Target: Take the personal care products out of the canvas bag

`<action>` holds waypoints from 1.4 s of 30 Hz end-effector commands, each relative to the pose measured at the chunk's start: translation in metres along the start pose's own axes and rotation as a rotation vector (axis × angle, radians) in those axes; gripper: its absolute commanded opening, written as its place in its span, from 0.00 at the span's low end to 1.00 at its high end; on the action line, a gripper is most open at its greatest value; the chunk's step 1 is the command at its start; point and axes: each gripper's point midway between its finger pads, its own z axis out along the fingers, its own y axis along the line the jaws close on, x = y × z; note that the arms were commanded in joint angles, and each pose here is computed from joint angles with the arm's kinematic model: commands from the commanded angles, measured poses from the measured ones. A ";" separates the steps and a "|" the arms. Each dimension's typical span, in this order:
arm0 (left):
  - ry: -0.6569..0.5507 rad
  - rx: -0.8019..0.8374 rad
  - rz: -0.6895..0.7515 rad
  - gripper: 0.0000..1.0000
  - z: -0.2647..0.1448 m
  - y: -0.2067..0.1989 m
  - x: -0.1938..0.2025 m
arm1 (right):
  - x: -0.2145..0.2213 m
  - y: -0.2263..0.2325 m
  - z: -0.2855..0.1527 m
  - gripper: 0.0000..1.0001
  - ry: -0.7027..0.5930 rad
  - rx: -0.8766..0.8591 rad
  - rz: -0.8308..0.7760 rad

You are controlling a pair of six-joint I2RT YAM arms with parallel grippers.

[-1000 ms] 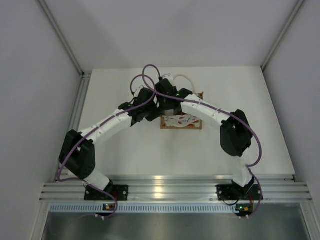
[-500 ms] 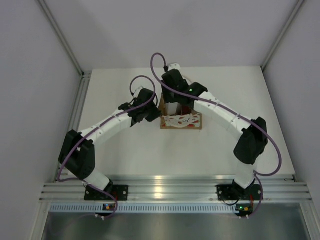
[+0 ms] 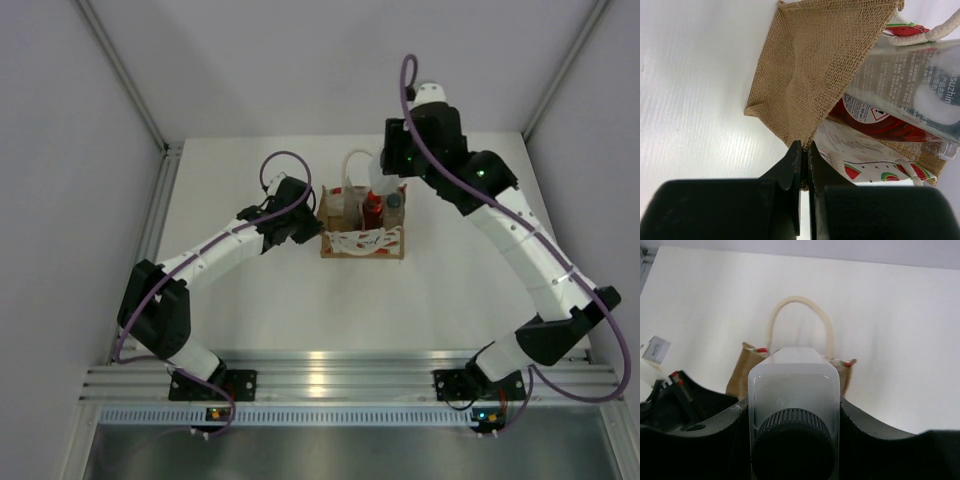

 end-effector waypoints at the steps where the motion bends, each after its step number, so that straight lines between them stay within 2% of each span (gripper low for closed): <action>1: -0.023 -0.044 -0.011 0.00 -0.003 0.013 -0.004 | -0.069 -0.059 -0.055 0.00 -0.216 0.071 0.100; 6: -0.027 -0.044 -0.007 0.00 -0.004 0.014 -0.004 | -0.061 -0.140 -0.068 0.00 -0.228 0.239 0.150; 7: -0.025 -0.043 -0.007 0.00 -0.004 0.013 -0.004 | -0.045 -0.152 -0.059 0.00 -0.190 0.264 0.143; 9: -0.023 -0.038 -0.004 0.00 -0.005 0.012 -0.004 | -0.041 -0.175 -0.050 0.00 -0.209 0.290 0.136; 10: -0.020 -0.035 -0.002 0.00 -0.005 0.011 -0.003 | -0.015 -0.183 -0.032 0.00 -0.160 0.294 0.127; 11: -0.019 -0.033 -0.001 0.00 -0.005 0.010 -0.004 | -0.022 -0.184 -0.027 0.00 -0.224 0.269 0.129; 12: -0.019 -0.030 0.003 0.00 -0.005 0.009 -0.004 | 0.000 -0.198 -0.014 0.00 -0.187 0.299 0.140; 14: -0.014 -0.025 0.009 0.00 -0.005 0.008 -0.004 | 0.019 -0.205 0.005 0.00 -0.157 0.294 0.140; 15: -0.015 -0.021 0.012 0.00 -0.006 0.006 -0.004 | 0.017 -0.211 0.012 0.00 -0.189 0.299 0.140; 16: -0.017 -0.020 0.014 0.00 -0.007 0.006 -0.005 | 0.040 -0.215 0.025 0.00 -0.150 0.305 0.141; 19: -0.020 -0.018 0.022 0.00 -0.007 0.005 -0.006 | 0.068 -0.225 0.047 0.00 -0.122 0.338 0.157; 28: -0.018 -0.024 0.031 0.00 -0.003 0.006 -0.006 | 0.128 -0.229 0.087 0.01 -0.002 0.327 0.175; 29: -0.014 -0.024 0.030 0.00 -0.003 0.006 -0.005 | 0.133 -0.229 0.088 0.06 0.016 0.326 0.180; 30: -0.011 -0.025 0.033 0.00 -0.003 0.006 -0.004 | 0.136 -0.228 0.089 0.19 0.028 0.328 0.182; 31: -0.009 -0.026 0.035 0.00 -0.002 0.006 -0.003 | 0.137 -0.229 0.089 0.45 0.035 0.333 0.184; 34: -0.005 -0.029 0.037 0.00 -0.001 0.007 -0.002 | 0.134 -0.232 0.085 0.72 0.052 0.354 0.192; 38: -0.009 -0.028 0.037 0.00 -0.001 0.007 -0.004 | 0.116 -0.227 0.072 0.81 0.046 0.349 0.179; 39: -0.009 -0.027 0.038 0.00 -0.002 0.007 -0.004 | 0.107 -0.225 0.067 0.94 0.036 0.346 0.178; 42: -0.010 -0.025 0.041 0.00 -0.002 0.006 -0.004 | 0.081 -0.211 0.050 0.96 -0.008 0.321 0.162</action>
